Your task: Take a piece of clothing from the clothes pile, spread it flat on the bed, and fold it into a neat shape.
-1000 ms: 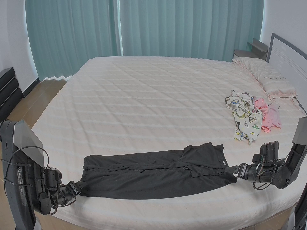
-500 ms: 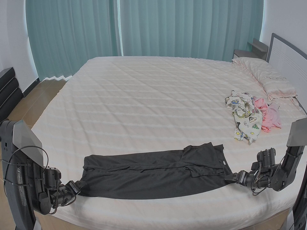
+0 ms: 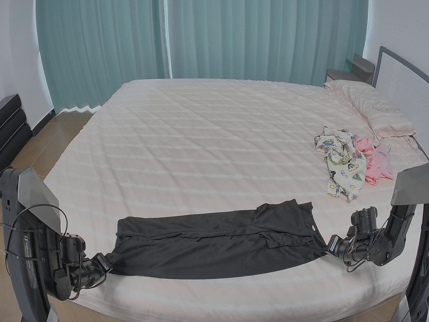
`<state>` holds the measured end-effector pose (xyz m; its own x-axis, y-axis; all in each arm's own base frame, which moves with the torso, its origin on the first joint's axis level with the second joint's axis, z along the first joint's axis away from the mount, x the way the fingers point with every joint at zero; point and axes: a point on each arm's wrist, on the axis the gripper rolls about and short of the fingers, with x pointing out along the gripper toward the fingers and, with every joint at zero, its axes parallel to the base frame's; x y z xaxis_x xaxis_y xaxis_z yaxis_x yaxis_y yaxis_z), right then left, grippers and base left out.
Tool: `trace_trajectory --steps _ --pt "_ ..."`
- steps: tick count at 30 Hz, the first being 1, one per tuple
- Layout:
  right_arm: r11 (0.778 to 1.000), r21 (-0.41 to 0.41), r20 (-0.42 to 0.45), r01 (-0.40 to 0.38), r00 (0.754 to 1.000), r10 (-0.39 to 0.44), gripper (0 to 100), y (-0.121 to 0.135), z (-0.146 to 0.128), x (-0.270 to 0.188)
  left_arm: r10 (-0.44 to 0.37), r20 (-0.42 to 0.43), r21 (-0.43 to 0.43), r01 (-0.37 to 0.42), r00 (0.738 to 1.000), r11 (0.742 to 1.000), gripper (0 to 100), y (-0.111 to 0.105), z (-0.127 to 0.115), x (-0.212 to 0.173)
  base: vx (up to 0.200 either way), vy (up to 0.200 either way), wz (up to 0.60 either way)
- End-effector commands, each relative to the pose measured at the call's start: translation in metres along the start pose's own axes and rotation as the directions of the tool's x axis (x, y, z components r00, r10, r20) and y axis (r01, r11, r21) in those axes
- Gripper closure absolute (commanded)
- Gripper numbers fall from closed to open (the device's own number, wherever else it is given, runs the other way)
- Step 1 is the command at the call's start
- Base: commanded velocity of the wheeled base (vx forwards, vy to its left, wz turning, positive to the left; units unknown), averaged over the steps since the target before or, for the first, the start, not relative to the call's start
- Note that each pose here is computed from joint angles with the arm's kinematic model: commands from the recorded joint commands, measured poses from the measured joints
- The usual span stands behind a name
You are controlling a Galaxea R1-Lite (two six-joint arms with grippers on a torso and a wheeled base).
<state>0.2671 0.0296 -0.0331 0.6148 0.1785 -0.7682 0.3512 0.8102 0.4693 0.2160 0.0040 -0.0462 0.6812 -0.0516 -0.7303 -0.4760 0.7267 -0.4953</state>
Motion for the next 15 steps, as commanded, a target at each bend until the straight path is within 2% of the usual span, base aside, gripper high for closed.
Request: trace_trajectory --steps 1,7,13,14,15 --pt "1.0 -0.008 0.006 0.018 1.0 -0.018 100 -0.002 0.0 -0.001 -0.001 0.002 -0.001 0.001 1.0 1.0 0 0.001 -0.001 -0.002 0.0 0.0 0.0" --pt "0.997 -0.054 0.041 0.047 0.998 -0.045 100 -0.007 0.004 -0.01 -0.001 0.002 0.001 0.001 1.0 1.0 0 0.001 -0.001 -0.002 0.0 0.0 0.0" --pt "0.996 -0.071 0.031 0.052 0.998 -0.05 100 -0.009 0.001 -0.011 -0.002 0.003 0.001 0.002 1.0 1.0 0 0.0 -0.001 -0.002 0.0 0.0 0.0" --pt "0.996 -0.072 0.027 0.056 0.998 -0.054 0 -0.009 0.0 -0.011 -0.002 0.003 0.001 0.002 1.0 1.0 0 0.0 -0.001 -0.002 0.0 0.0 0.0" --pt "0.996 -0.074 0.022 0.055 0.998 -0.053 0 -0.009 -0.001 -0.01 -0.002 0.003 -0.001 0.002 1.0 1.0 0 0.0 -0.001 -0.002 0.0 0.0 0.0"
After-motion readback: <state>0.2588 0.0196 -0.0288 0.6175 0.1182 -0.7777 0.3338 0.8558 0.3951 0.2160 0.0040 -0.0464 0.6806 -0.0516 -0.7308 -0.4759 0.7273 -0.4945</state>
